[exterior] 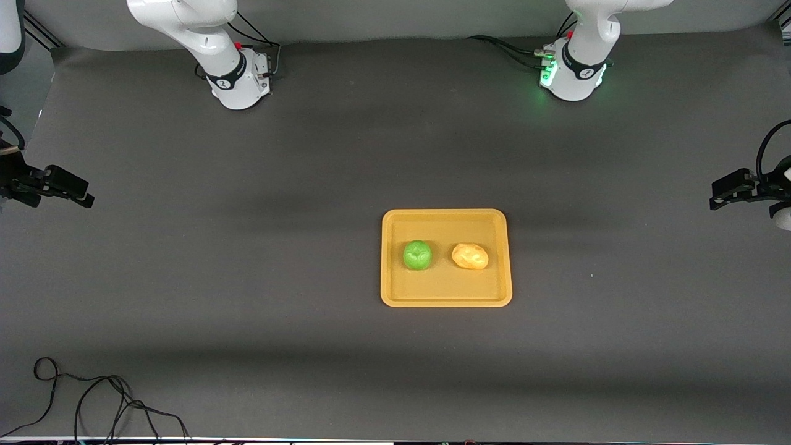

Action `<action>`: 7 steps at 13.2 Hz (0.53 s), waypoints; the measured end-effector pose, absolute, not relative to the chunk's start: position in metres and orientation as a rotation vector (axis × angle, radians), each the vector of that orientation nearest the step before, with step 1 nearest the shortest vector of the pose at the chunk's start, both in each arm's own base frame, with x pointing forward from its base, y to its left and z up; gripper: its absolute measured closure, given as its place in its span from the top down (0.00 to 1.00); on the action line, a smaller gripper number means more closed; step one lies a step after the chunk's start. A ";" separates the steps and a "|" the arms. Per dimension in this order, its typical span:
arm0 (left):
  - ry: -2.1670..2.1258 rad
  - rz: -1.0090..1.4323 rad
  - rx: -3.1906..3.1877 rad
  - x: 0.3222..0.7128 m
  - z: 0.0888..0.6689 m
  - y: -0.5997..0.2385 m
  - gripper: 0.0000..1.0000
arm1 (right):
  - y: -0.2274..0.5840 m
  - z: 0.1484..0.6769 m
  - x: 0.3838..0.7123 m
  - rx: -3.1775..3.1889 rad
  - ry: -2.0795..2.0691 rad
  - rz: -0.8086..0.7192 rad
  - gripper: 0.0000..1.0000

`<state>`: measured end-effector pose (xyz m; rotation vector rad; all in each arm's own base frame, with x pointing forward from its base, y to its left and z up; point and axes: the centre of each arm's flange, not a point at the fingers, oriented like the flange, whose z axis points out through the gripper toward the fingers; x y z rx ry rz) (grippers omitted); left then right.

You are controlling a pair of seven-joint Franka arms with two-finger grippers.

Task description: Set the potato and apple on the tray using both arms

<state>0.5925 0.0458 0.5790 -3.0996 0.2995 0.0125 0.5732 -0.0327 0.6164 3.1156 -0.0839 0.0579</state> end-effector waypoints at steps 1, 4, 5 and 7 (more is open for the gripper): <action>0.301 0.013 -3.099 0.593 0.579 0.046 0.98 | -0.035 0.616 0.573 3.115 -0.090 0.058 1.00; 0.304 0.012 -3.099 0.593 0.579 0.046 0.98 | -0.042 0.616 0.572 3.117 -0.118 0.048 1.00; 0.305 0.012 -3.099 0.593 0.579 0.046 0.98 | -0.041 0.616 0.571 3.117 -0.127 0.035 1.00; 0.305 0.012 -3.098 0.593 0.579 0.046 0.98 | -0.036 0.617 0.570 3.118 -0.129 0.031 1.00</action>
